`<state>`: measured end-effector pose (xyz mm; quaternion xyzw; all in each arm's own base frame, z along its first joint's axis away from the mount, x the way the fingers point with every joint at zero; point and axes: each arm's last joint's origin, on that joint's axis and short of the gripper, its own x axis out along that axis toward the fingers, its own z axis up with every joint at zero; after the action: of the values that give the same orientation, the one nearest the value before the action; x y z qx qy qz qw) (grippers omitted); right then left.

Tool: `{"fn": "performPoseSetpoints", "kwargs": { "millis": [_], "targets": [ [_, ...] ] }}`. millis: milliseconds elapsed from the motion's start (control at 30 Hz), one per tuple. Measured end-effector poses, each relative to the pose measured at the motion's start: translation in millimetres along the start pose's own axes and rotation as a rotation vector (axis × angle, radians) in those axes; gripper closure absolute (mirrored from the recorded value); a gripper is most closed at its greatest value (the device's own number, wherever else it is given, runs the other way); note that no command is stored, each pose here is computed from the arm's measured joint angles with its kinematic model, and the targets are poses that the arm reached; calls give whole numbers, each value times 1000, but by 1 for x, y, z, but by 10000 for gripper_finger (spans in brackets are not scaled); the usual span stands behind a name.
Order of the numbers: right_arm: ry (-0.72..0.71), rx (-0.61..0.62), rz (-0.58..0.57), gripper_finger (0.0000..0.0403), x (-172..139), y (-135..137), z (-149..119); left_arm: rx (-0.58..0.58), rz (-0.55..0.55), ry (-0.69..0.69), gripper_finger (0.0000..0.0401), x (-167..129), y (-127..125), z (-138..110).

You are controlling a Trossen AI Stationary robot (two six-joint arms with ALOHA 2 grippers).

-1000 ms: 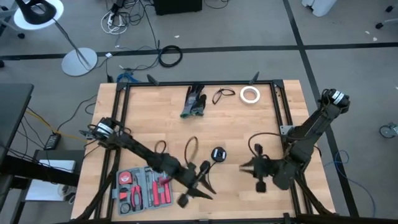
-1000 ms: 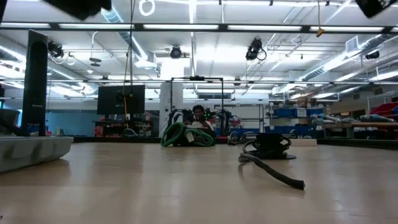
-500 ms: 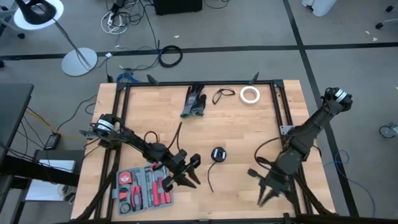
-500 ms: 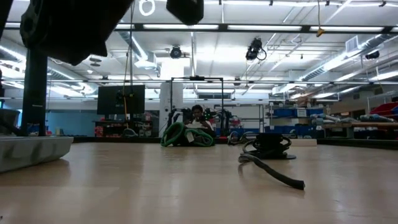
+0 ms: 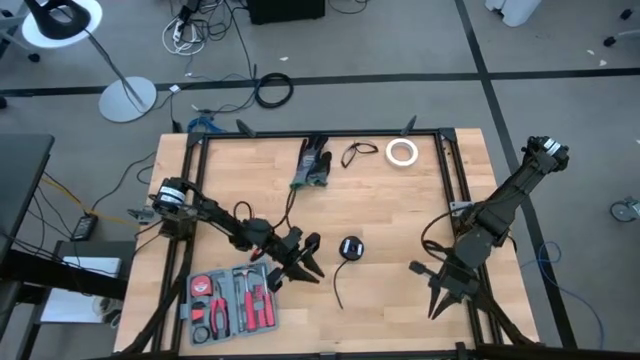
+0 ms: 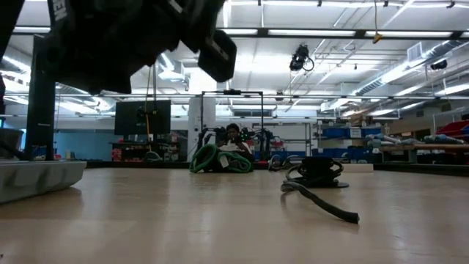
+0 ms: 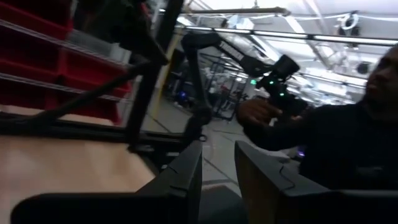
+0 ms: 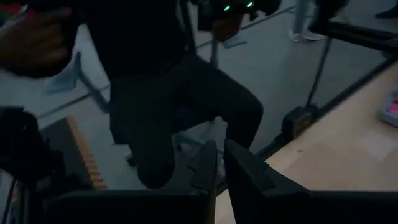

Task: Coil cords
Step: Return to Home Position

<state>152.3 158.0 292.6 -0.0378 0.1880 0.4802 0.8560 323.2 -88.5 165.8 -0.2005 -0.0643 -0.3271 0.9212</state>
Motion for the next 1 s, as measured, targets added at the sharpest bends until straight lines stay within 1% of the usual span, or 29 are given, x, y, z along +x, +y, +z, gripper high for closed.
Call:
{"fn": "performPoseSetpoints", "kwargs": {
  "millis": [67, 167, 233, 367, 633, 700, 867, 1000],
  "targets": [
    [-19, 19, -23, 372, -9, 2, -4, 2, 27, -1, 303, -5, 7, 2],
    [-61, 69, -125, 372, -19, 0, -4, 6, 62, -8, 303, -11, 16, 5],
    [-79, 76, -160, 372, -23, -1, -3, 18, 68, -30, 303, -12, 19, 9],
    [-126, 67, -166, 370, -24, 0, 1, 38, 77, -70, 303, -12, 24, 17],
    [-183, 59, -169, 370, -23, -2, 4, 69, 70, -131, 303, 0, 29, 32],
    [-210, 56, -172, 370, -21, -3, -3, 76, 67, -145, 303, 3, 30, 36],
    [-363, 31, -171, 370, -22, -6, -31, 81, 62, -155, 303, 5, 30, 39],
    [-378, 26, -161, 371, -19, -6, -56, 77, 66, -148, 303, 5, 31, 38]
  ]
}}
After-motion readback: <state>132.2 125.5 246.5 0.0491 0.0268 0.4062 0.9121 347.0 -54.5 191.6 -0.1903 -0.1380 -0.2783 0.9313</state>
